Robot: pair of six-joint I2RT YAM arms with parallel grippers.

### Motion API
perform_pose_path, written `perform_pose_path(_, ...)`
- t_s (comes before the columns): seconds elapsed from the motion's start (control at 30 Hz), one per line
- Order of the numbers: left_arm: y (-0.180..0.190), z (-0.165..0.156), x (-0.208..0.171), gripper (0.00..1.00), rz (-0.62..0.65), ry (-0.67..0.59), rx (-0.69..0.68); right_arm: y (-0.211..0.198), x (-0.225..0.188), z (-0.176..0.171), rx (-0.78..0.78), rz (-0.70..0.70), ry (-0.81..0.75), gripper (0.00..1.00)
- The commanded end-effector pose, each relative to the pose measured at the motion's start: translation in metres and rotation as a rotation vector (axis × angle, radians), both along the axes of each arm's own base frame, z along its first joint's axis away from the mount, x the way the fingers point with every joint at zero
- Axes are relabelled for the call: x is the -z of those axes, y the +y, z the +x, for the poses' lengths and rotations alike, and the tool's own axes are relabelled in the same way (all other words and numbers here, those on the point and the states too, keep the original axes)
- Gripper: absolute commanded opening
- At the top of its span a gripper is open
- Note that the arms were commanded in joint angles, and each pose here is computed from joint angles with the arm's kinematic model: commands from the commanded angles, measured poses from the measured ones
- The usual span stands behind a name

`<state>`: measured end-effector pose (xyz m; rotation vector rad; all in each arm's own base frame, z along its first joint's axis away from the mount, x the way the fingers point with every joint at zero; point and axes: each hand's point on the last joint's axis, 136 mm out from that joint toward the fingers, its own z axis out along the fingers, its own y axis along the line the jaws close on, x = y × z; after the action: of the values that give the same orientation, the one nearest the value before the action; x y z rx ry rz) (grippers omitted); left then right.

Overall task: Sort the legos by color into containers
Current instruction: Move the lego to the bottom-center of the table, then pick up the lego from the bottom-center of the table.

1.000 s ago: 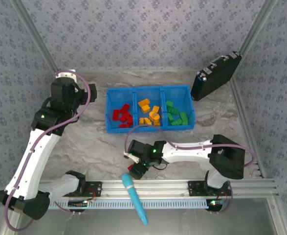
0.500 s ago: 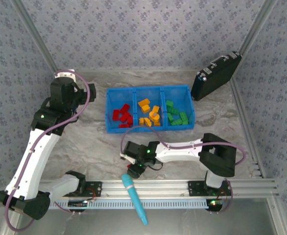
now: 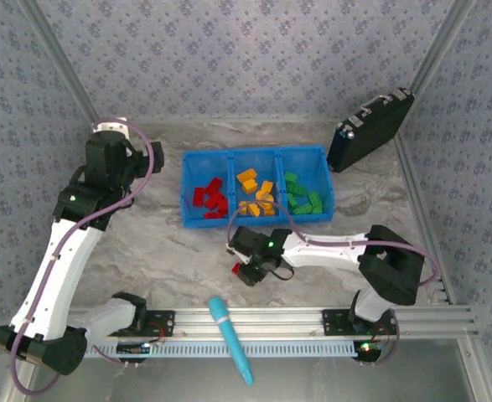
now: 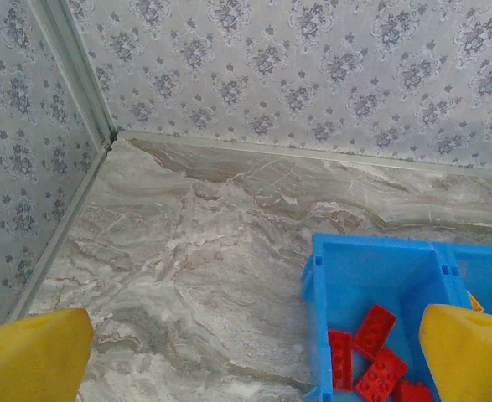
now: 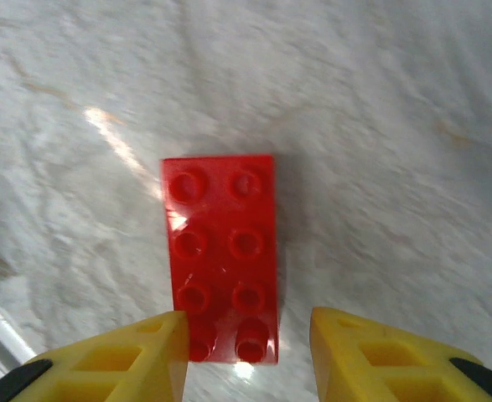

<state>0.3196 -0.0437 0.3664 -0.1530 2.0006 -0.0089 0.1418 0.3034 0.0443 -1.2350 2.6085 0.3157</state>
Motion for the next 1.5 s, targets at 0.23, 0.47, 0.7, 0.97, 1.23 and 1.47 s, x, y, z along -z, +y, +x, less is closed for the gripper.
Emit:
perform_pose_path(0.23,-0.001,-0.001,-0.018,1.00,-0.026,-0.057,0.014,0.004,-0.033,-0.003,-0.026,0.071,-0.034,0.57)
perform_pose_path(0.47,-0.001,-0.001,-0.013,1.00,-0.025,-0.046,0.014,0.007,-0.013,-0.004,-0.106,0.049,-0.018,0.77)
perform_pose_path(0.7,0.001,0.001,-0.012,1.00,-0.015,-0.041,0.010,0.014,0.007,0.003,-0.143,0.002,-0.009,0.75)
perform_pose_path(0.97,0.003,0.004,-0.007,1.00,-0.008,-0.029,0.007,0.013,0.018,0.009,-0.139,-0.041,-0.017,0.47)
perform_pose_path(1.23,0.011,0.000,-0.006,1.00,-0.019,-0.034,0.000,0.017,-0.023,0.028,-0.139,-0.025,-0.046,0.25)
perform_pose_path(1.47,0.023,-0.012,-0.002,1.00,-0.017,-0.020,0.001,0.059,-0.125,0.112,-0.089,0.186,-0.223,0.25)
